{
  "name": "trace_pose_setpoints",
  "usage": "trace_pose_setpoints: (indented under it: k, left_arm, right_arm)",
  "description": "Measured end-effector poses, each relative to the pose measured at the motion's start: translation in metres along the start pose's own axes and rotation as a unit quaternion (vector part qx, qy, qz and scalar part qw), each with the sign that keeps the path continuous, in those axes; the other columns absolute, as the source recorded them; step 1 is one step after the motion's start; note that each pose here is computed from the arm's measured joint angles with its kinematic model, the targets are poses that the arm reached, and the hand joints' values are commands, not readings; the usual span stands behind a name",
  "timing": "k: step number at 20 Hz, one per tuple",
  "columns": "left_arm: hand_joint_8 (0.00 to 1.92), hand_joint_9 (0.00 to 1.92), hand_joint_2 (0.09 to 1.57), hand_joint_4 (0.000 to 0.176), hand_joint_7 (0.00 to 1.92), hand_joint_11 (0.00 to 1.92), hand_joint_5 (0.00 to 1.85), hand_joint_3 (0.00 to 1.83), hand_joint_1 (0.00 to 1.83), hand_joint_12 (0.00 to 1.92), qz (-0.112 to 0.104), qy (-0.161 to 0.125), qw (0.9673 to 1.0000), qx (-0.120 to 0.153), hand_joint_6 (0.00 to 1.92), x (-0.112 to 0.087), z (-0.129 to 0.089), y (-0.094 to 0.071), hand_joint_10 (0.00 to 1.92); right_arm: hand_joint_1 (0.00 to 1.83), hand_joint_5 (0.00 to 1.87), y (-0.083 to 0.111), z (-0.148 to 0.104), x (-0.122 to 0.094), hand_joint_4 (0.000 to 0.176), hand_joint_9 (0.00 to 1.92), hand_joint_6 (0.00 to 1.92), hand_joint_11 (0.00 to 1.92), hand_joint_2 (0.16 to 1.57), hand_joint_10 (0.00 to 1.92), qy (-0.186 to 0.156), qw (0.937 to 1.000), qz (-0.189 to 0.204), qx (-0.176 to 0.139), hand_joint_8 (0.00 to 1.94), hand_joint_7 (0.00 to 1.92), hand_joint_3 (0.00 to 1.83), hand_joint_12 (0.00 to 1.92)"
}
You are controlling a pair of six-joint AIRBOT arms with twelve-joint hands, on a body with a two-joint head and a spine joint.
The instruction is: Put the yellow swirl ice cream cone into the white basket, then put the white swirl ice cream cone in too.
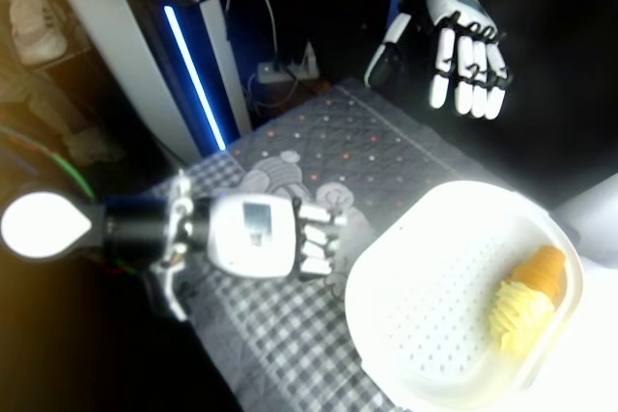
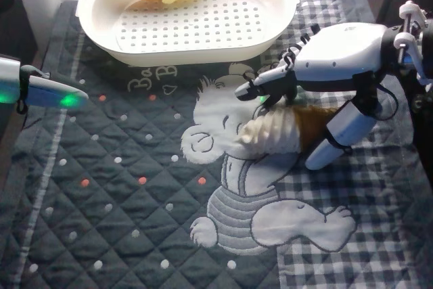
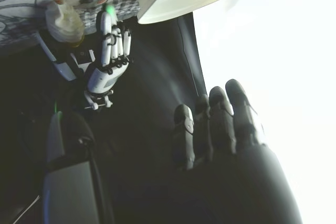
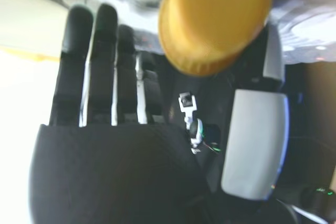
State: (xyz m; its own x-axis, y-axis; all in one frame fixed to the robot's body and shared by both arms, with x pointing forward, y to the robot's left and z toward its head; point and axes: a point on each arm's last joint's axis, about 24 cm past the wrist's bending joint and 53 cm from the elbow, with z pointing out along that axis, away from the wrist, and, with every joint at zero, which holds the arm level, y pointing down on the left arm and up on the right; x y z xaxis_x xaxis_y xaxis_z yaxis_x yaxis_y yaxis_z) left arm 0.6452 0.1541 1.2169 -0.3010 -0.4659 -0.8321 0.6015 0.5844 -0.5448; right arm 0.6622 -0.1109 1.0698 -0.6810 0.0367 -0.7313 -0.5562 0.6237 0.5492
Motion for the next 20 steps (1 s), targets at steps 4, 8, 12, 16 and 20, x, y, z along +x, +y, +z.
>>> trace_pose_setpoints:
  k: [4,8,12,16,20]
  left_arm:
    - [0.00,0.21,0.84,0.056,0.24,0.00,0.35,0.00,0.84,0.61,-0.004,0.000,1.0000,0.001,0.00,0.001,0.000,-0.001,0.00]
    - [0.00,0.22,0.84,0.026,0.26,0.00,0.37,0.00,0.86,0.53,-0.005,0.000,1.0000,0.000,0.00,-0.001,-0.001,0.000,0.00]
    - [0.00,0.24,0.83,0.033,0.26,0.00,0.37,0.00,0.84,0.68,-0.005,0.001,1.0000,-0.001,0.00,0.000,-0.002,0.001,0.00]
    - [0.00,0.24,0.84,0.000,0.27,0.00,0.39,0.00,0.89,0.67,-0.005,0.002,1.0000,-0.002,0.01,0.001,-0.002,0.001,0.00]
    - [0.00,0.29,0.81,0.001,0.31,0.00,0.40,0.00,0.91,0.81,-0.010,0.002,0.9999,-0.002,0.00,0.004,-0.001,0.002,0.01]
  right_arm:
    - [0.90,0.46,-0.001,0.000,0.003,0.000,0.78,0.02,0.34,0.86,0.17,0.007,1.0000,0.000,0.002,0.05,0.65,0.00,1.43]
    - [1.19,1.24,0.002,-0.002,0.000,0.000,1.06,0.48,0.91,1.00,1.91,0.001,0.9999,0.011,-0.004,1.89,1.01,0.00,1.92]
    - [1.19,1.17,0.003,-0.001,-0.002,0.000,1.05,0.65,0.62,1.04,1.76,-0.002,0.9998,0.020,-0.007,1.29,1.14,0.00,1.92]
    - [1.19,1.22,0.015,-0.019,-0.025,0.000,1.17,0.59,1.11,1.02,1.73,-0.045,0.9980,0.030,-0.032,1.20,1.12,0.00,1.92]
    - [1.28,1.02,0.031,-0.054,-0.081,0.000,1.17,0.78,1.00,1.06,0.79,-0.148,0.9831,0.069,-0.083,0.77,1.21,0.00,1.22]
